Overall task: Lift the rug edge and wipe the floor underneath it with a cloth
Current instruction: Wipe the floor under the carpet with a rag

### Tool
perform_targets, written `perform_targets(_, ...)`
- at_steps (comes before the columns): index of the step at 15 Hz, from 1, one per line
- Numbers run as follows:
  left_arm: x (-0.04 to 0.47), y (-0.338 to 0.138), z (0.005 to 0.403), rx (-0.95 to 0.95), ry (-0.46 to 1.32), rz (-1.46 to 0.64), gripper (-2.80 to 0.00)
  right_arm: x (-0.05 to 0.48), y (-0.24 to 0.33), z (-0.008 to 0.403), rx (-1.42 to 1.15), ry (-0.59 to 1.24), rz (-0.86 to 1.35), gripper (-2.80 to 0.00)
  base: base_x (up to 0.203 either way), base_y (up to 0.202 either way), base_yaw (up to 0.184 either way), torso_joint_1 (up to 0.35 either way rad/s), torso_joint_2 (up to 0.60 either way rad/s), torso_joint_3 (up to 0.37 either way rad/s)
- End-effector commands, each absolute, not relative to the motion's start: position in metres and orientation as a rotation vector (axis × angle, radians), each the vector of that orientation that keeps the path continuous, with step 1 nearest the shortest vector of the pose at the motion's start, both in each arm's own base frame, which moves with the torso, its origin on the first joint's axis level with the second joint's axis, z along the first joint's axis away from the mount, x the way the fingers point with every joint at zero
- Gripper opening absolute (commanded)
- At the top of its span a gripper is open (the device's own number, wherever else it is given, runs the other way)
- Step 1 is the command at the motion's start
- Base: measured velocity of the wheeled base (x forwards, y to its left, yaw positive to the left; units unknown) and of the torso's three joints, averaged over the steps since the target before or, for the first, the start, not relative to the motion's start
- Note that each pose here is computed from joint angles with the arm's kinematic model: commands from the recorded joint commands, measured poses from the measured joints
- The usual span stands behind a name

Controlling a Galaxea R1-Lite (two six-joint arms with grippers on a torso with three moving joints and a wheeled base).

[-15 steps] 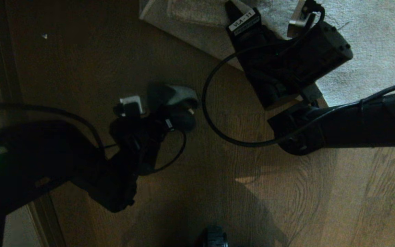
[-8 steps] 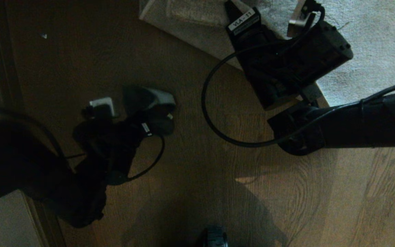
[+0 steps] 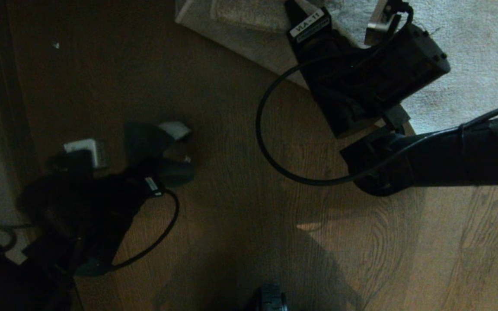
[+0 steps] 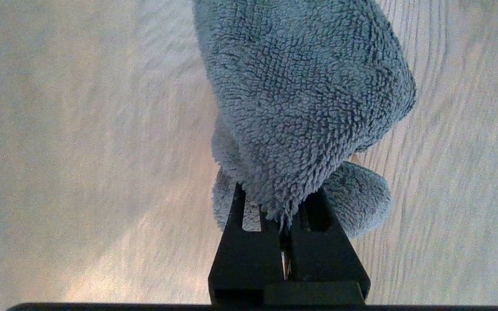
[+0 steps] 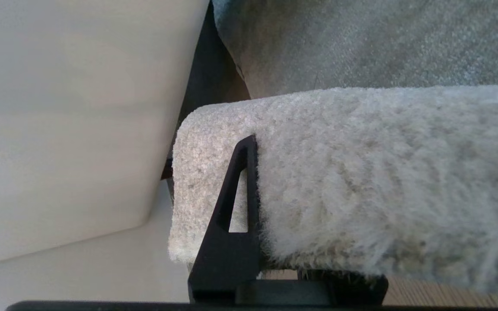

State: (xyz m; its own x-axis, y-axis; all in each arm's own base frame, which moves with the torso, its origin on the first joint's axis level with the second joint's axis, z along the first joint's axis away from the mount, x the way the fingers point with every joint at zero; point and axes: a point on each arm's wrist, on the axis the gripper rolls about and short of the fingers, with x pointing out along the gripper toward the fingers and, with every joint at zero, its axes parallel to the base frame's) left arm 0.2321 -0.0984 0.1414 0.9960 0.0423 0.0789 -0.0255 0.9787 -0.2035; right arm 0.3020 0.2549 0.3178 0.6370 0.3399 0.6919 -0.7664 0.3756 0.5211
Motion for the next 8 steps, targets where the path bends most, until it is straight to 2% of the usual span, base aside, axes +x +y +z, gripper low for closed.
perform_targets(1,0.205,-0.087,0.153,-0.231,-0.139,0.026,-2.8,0.3,0.253,0.32,0.946,-0.533,0.753,-2.8,0.0,0.0,0.0,0.0,0.0,0.0)
perform_targets(8,0.144,-0.056,0.151,-0.113,-0.14,0.06,-2.8,0.297,0.251,0.32,0.949,-0.548,0.754,-2.8,0.0,0.0,0.0,0.0,0.0,0.0)
